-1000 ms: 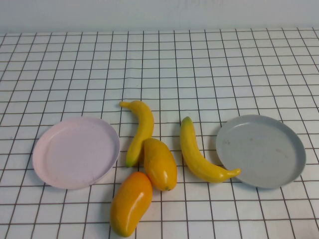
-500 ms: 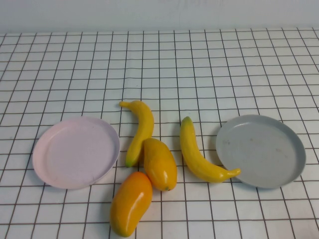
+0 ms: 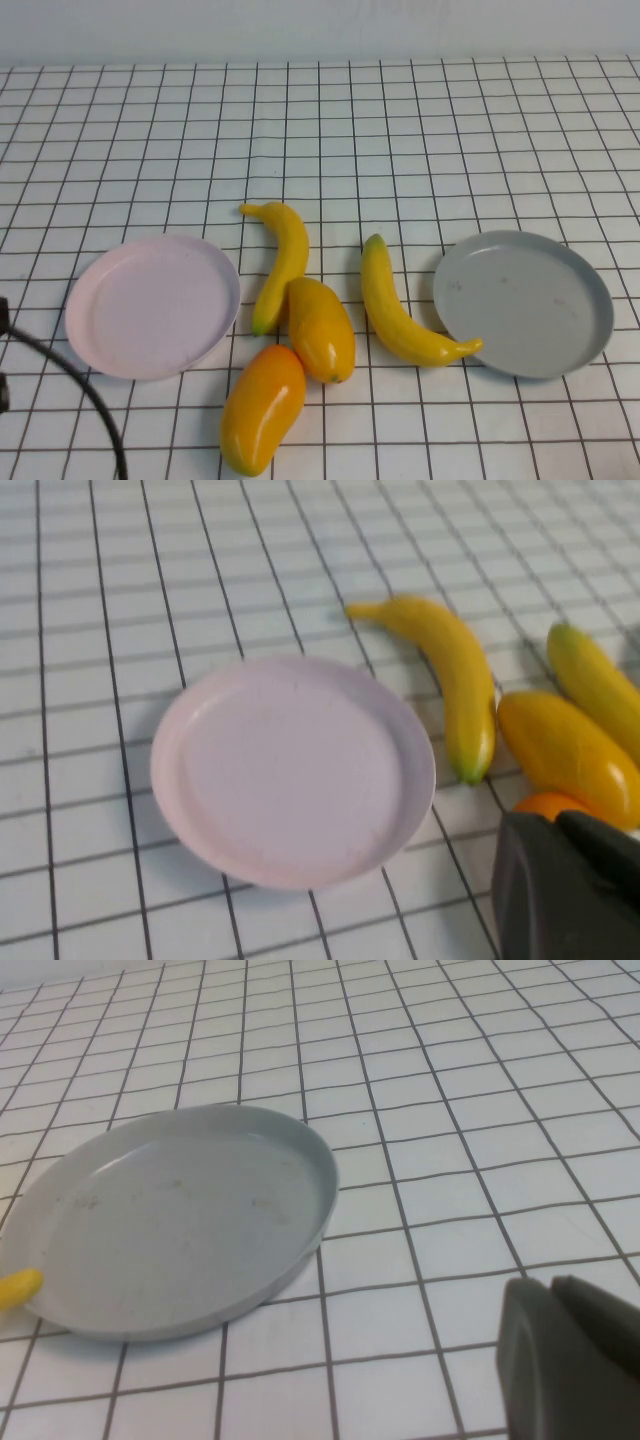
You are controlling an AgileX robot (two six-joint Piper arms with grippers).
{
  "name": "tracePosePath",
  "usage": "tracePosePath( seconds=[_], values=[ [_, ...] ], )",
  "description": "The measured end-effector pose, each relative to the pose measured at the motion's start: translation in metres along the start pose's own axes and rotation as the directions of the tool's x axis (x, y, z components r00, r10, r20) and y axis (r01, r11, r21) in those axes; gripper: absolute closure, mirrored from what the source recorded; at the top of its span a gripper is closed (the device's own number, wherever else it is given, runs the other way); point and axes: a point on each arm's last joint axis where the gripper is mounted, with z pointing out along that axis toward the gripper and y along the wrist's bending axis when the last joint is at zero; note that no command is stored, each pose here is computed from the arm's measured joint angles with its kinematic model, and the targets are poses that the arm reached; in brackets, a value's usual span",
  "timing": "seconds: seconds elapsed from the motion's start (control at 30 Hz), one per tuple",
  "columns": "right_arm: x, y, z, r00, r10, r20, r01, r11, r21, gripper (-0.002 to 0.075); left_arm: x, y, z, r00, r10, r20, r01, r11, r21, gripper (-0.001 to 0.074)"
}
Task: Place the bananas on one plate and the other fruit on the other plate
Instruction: Put one type of fruit in the left plate
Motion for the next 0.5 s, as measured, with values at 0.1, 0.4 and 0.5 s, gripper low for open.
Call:
tracePosePath(
  seconds=[0.1, 0.4, 0.5],
  values=[
    [0.000, 0.000, 0.000, 1.000, 0.000, 0.000, 0.000, 1.000, 0.000, 0.0742, -0.019, 0.007, 0.026, 0.985, 0.014, -0.172, -0.008, 0.999, 0.036, 0.0740],
    [0.000, 0.000, 0.000, 1.000, 0.000, 0.000, 0.000, 1.000, 0.000, 0.0742, -0.053, -0.005, 0.100, 0.858, 0.201, -0.474, -0.110, 0.971, 0.212, 0.0740],
    [0.000, 0.000, 0.000, 1.000, 0.000, 0.000, 0.000, 1.000, 0.000, 0.0742, -0.052, -0.013, 0.126, 0.782, 0.278, -0.557, -0.171, 0.956, 0.238, 0.0725]
  ],
)
